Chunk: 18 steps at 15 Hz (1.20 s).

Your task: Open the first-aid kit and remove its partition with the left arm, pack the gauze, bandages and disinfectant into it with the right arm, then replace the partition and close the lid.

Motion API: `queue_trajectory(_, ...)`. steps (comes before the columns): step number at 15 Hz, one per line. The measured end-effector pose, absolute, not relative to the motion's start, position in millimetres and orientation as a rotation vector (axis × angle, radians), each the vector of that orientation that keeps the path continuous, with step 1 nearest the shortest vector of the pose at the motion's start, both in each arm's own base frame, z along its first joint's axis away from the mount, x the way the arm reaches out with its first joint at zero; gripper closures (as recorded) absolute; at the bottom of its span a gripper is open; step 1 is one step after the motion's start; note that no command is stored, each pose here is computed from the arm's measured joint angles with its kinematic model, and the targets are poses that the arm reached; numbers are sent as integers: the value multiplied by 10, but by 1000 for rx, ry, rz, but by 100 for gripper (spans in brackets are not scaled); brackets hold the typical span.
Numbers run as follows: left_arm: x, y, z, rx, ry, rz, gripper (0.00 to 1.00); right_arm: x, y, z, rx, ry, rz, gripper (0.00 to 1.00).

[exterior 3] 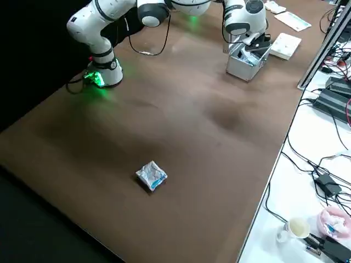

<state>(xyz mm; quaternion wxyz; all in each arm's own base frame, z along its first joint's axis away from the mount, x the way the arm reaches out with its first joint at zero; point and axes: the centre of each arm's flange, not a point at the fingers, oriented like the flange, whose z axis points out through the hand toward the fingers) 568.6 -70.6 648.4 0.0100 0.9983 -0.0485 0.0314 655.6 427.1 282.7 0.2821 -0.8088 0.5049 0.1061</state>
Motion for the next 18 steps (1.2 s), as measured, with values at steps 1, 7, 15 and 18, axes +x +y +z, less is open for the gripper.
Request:
queue_trajectory(1,5685,-708,6479,3116,-152,96,0,6556,4270,2825,-2168,1354,286,68)
queue_trajectory(7,5683,-720,6454,3117,-155,87,0,6687,4039,3023,-2259,1327,315,54)
queue_trajectory(15,5678,-722,6441,3118,-156,77,0,7158,2083,3825,-2469,1065,450,51)
queue_trajectory(18,5679,-719,6433,3119,-156,74,0,7136,733,4114,-2620,840,444,46)
